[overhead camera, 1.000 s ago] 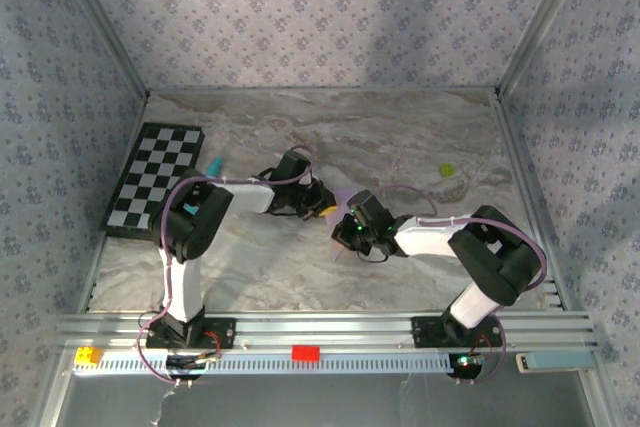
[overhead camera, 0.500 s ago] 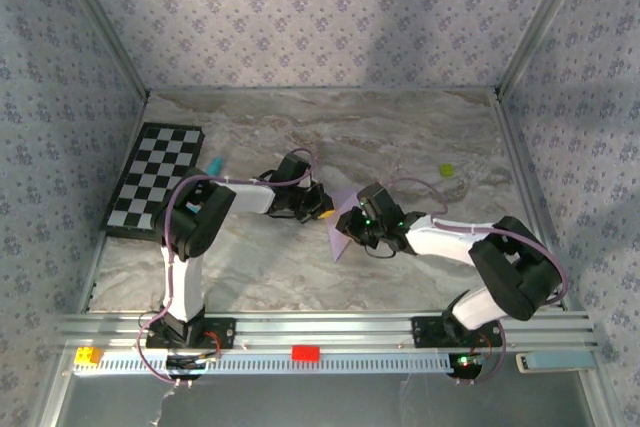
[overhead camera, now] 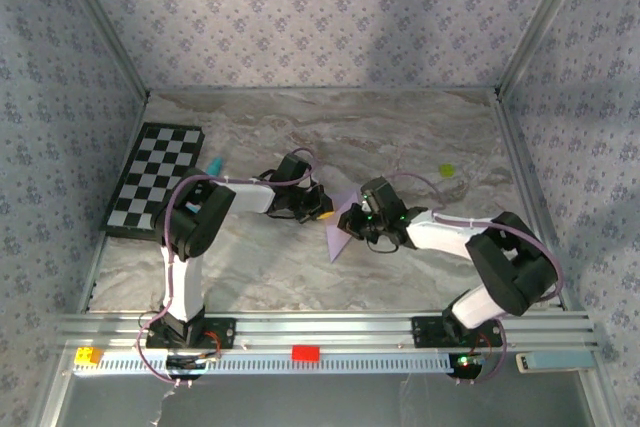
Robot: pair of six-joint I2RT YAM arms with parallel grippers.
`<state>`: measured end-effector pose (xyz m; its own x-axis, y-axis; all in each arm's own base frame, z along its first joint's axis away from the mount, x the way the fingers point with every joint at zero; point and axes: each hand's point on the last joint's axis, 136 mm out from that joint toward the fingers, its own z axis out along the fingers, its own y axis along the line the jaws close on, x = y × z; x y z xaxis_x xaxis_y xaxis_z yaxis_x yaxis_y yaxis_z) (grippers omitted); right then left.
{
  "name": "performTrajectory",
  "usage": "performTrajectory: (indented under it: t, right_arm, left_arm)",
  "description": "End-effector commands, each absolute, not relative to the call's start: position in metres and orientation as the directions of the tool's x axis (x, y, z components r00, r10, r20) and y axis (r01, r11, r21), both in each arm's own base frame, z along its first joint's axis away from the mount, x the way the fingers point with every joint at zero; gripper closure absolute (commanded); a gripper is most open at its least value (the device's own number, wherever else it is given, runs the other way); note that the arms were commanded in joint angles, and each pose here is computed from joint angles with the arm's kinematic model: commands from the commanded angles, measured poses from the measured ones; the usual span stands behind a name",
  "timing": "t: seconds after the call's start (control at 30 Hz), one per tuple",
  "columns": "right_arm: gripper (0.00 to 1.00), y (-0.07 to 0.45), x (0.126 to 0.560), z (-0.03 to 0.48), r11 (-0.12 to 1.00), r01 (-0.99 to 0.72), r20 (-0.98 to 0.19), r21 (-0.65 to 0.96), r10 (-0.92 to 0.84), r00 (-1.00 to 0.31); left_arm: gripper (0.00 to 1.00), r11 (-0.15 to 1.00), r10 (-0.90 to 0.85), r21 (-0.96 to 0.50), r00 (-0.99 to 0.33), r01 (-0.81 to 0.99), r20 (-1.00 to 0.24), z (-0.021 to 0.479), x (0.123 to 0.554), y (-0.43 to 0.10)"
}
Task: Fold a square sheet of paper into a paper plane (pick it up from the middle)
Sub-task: Rotate the paper at the center of the table.
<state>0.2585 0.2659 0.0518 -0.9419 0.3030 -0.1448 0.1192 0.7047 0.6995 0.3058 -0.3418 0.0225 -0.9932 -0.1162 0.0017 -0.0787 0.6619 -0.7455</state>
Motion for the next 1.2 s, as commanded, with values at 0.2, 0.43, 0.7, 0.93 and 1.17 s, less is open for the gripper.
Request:
performTrajectory:
  t: [0.2, 0.43, 0.7, 0.93, 1.17]
  right_arm:
    - [0.93, 0.269, 0.247, 0.030, 0.717, 0.146, -0.094, 0.682, 0.284, -0.954]
    - [0.94, 0.261, 0.241, 0.012, 0.734, 0.218, -0.070, 0.644, 0.340, -0.938]
    - [0.94, 0.253, 0.234, -0.001, 0.747, 0.298, -0.045, 0.595, 0.401, -0.915]
    - [0.94, 0.251, 0.235, 0.001, 0.728, 0.324, -0.046, 0.604, 0.438, -0.898]
    - [0.93, 0.253, 0.236, 0.005, 0.715, 0.322, -0.049, 0.620, 0.444, -0.894]
  left_arm:
    - [0.91, 0.682, -0.094, -0.727, -0.995, -0.076, 0.016, 0.027, 0.300, -0.335]
    - [0.87, 0.680, -0.075, -0.733, -0.996, -0.024, -0.037, 0.045, 0.307, -0.339]
    - [0.87, 0.692, -0.142, -0.721, -0.988, -0.050, -0.068, 0.059, 0.318, -0.329]
    - [0.86, 0.634, -0.213, -0.762, -0.977, -0.133, -0.007, 0.050, 0.319, -0.330]
    - [0.87, 0.634, -0.205, -0.756, -0.978, -0.162, 0.038, 0.035, 0.315, -0.331]
